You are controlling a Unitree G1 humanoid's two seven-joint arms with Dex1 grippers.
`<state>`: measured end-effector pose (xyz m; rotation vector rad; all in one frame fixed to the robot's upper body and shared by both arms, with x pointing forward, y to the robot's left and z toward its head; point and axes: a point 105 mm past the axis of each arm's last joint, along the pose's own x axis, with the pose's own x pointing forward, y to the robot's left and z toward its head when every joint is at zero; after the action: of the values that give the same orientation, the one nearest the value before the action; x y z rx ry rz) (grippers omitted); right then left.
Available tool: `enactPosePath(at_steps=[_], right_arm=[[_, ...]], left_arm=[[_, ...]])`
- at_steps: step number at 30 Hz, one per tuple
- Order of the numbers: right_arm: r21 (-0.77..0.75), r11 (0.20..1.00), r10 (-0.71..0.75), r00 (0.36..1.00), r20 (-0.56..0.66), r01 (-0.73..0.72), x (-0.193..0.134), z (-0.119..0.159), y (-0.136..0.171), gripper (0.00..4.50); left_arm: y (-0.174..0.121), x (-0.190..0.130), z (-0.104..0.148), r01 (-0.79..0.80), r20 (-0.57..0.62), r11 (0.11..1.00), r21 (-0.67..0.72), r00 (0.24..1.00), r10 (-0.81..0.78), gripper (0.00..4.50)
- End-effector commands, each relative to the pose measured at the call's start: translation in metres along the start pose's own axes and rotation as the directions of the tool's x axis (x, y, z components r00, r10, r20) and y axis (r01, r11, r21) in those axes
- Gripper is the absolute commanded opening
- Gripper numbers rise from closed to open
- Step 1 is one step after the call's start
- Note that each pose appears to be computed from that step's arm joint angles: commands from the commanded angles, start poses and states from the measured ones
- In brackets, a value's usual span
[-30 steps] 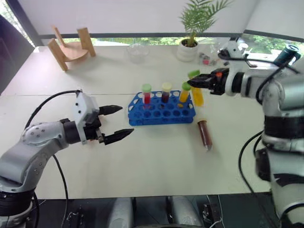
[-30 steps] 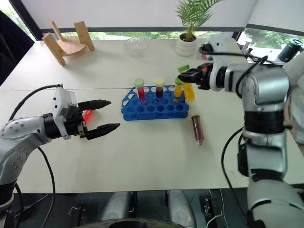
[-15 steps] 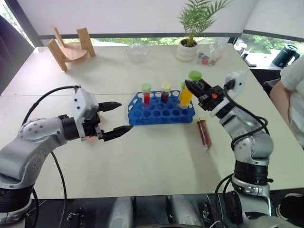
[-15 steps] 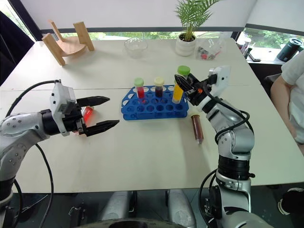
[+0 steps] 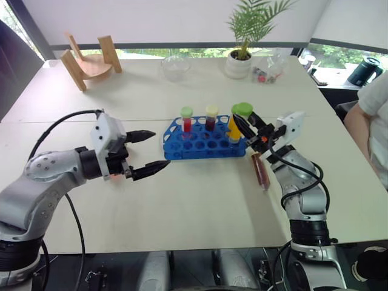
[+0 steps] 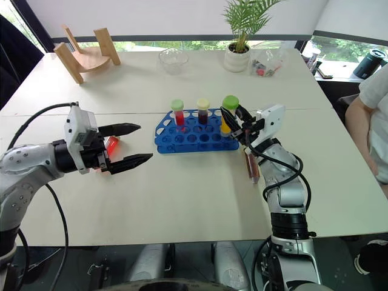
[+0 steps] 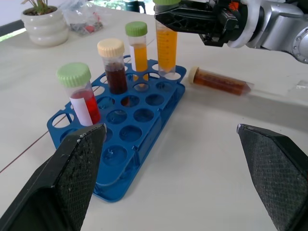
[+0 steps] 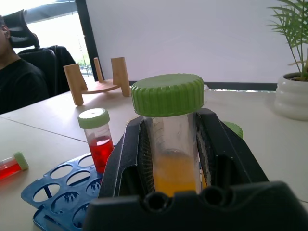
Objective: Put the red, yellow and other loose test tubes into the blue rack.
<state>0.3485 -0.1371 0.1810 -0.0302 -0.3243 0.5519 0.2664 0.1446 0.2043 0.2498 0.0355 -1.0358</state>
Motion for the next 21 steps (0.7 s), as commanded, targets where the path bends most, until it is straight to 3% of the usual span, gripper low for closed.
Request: enactPosePath(at_steps=[1, 21], right_arm=[[-0.033, 0.999, 0.006, 0.999, 0.04, -0.005, -0.001, 0.009, 0.001, 0.84], [-0.039, 0.999, -0.014, 1.0, 0.012, 0.015, -0.013, 0.001, 0.0, 0.84]], left_arm=[[-0.002, -0.003, 0.009, 0.003, 0.019, 0.999, 0.033, 1.0, -0.004, 4.5], [-0.003, -0.002, 0.008, 0.004, 0.017, 0.999, 0.034, 1.0, -0.005, 4.5]])
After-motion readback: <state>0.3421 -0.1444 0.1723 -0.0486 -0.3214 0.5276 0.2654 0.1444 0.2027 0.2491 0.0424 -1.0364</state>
